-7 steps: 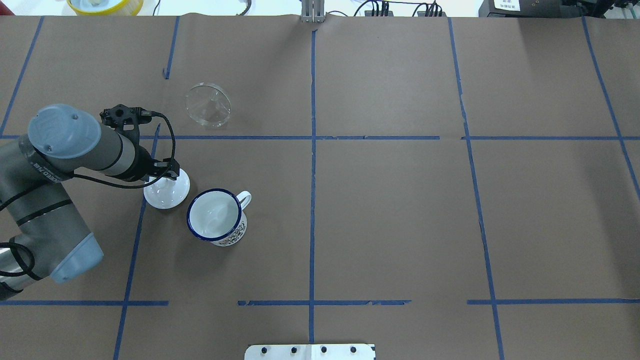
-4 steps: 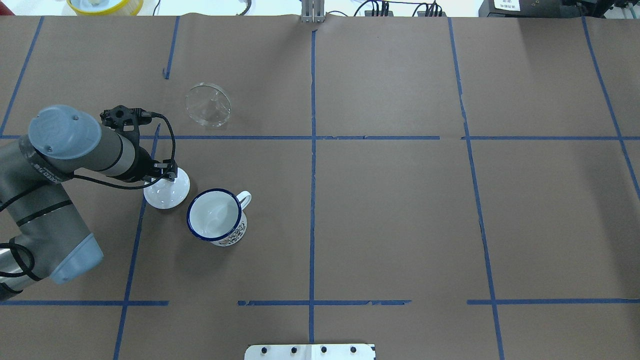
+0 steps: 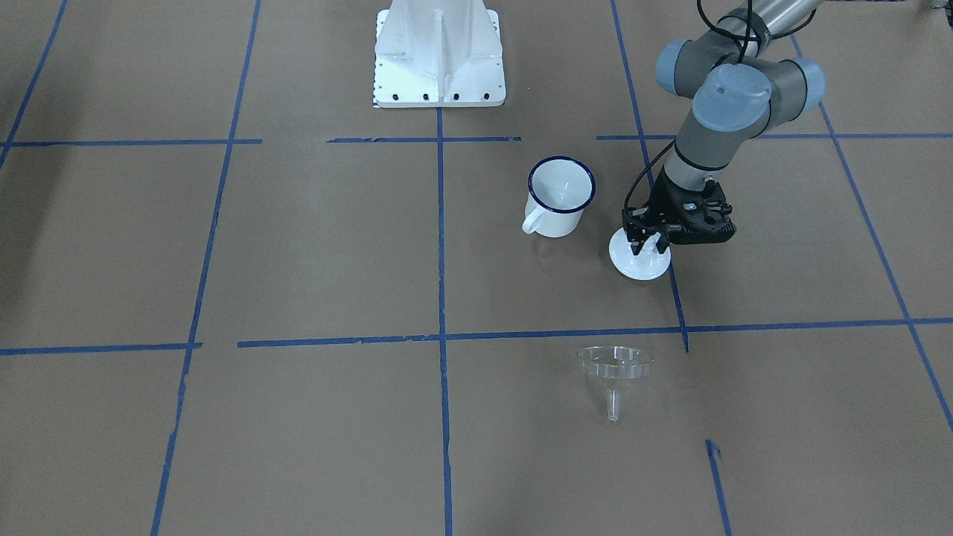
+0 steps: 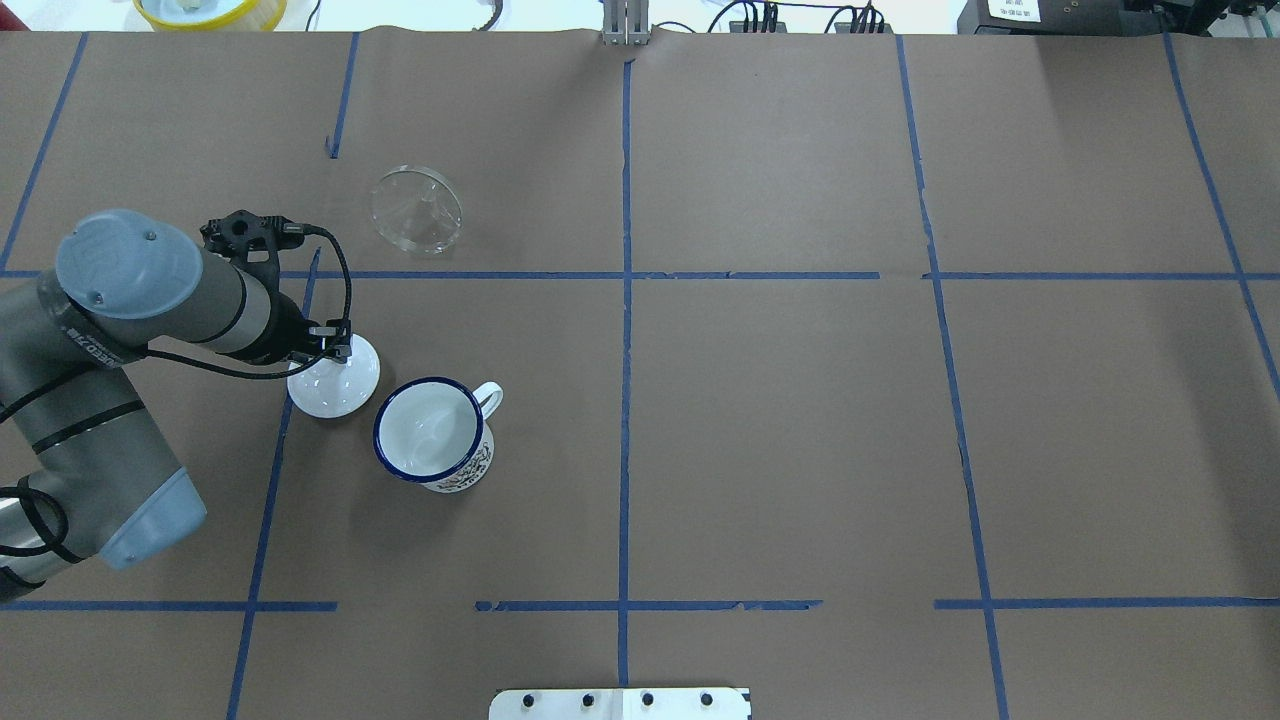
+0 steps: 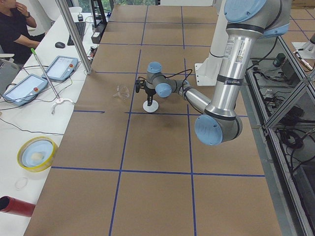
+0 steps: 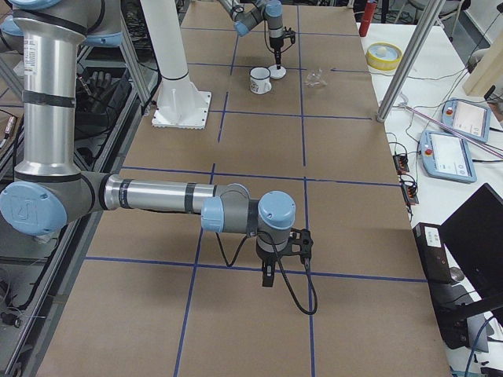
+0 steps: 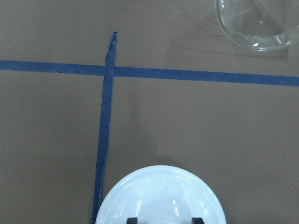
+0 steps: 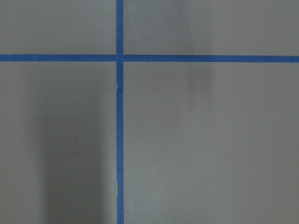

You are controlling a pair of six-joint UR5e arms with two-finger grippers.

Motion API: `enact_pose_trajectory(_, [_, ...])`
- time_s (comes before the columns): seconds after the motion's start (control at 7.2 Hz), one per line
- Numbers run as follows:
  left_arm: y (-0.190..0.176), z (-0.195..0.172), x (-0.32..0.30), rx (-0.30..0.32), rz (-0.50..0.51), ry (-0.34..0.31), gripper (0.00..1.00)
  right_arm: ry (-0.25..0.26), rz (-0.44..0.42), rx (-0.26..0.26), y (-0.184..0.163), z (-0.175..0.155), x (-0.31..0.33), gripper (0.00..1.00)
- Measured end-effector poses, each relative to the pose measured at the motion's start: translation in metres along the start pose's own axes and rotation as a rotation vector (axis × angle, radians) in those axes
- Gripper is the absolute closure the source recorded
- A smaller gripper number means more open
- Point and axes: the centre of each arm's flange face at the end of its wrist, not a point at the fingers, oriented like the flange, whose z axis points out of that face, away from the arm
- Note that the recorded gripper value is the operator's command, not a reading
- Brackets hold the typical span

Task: Remove funnel from cup
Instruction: 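Lift the white lid off the table with the left gripper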

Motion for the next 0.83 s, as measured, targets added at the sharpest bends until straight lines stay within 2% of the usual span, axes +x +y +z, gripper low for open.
enact_pose_trajectory(0.83, [0.0027,-0.0008,-0.0013,-0.004,0.001,-0.001,0.50,0.000,0.000,-0.001,0.0002,0.0002,0.0002,0.00])
